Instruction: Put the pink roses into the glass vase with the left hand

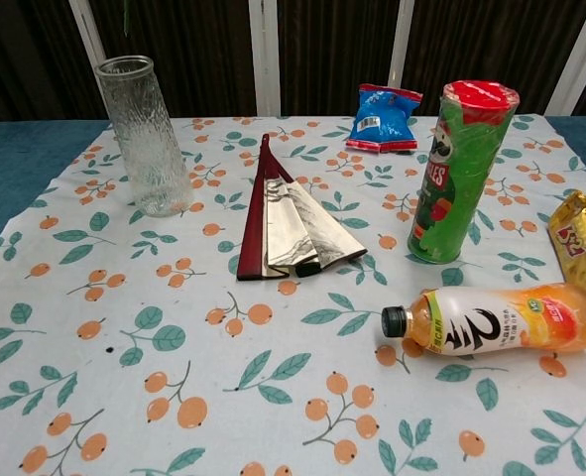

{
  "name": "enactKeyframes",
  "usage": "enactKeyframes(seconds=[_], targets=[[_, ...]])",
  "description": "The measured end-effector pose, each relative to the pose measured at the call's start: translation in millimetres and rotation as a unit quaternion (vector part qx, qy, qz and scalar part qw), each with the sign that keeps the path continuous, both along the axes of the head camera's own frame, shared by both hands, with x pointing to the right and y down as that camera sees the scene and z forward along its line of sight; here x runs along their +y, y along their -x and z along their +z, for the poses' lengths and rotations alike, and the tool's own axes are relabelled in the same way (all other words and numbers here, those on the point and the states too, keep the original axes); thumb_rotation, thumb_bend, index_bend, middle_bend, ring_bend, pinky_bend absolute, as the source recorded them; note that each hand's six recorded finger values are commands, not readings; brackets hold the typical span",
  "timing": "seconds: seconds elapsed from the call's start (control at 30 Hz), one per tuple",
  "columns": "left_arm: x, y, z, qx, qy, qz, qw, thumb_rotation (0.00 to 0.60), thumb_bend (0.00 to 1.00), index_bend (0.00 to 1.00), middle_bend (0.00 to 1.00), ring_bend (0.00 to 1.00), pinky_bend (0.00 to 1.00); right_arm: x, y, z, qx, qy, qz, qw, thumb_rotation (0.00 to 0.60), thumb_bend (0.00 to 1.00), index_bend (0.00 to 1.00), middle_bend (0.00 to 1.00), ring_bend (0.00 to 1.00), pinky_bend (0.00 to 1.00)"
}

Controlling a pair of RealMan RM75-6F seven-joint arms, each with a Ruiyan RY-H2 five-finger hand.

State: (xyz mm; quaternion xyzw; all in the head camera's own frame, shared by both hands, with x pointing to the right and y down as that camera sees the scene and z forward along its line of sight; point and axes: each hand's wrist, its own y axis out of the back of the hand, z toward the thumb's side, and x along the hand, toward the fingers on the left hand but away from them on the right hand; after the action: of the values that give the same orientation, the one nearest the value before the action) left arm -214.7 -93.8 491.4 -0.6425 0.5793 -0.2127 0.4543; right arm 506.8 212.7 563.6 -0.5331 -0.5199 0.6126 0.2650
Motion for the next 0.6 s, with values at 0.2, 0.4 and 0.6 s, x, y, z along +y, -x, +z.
enactKeyframes(seconds=[0.2, 0.4, 0.6], targets=[[2, -6, 16, 0.002, 0.011, 0.009, 0.9999, 0.6, 0.35, 0.62, 0.64, 0.24, 0.06, 0, -2, 1, -0.001, 0.002, 0.003, 1.0, 0.6, 0.31, 0.14, 0.07, 0.17, 0.08], [7, 0, 28, 0.004, 0.019, 0.009, 0.9998, 0.6, 0.35, 0.62, 0.64, 0.24, 0.06, -1, -2, 2, -0.004, -0.001, 0.005, 1.0, 0.6, 0.31, 0.14, 0.07, 0.16, 0.08], [10, 9, 37, -0.011, 0.025, 0.005, 0.9996, 0.6, 0.35, 0.62, 0.63, 0.24, 0.06, -1, -1, 4, -0.006, 0.003, 0.004, 1.0, 0.6, 0.31, 0.14, 0.07, 0.16, 0.08]])
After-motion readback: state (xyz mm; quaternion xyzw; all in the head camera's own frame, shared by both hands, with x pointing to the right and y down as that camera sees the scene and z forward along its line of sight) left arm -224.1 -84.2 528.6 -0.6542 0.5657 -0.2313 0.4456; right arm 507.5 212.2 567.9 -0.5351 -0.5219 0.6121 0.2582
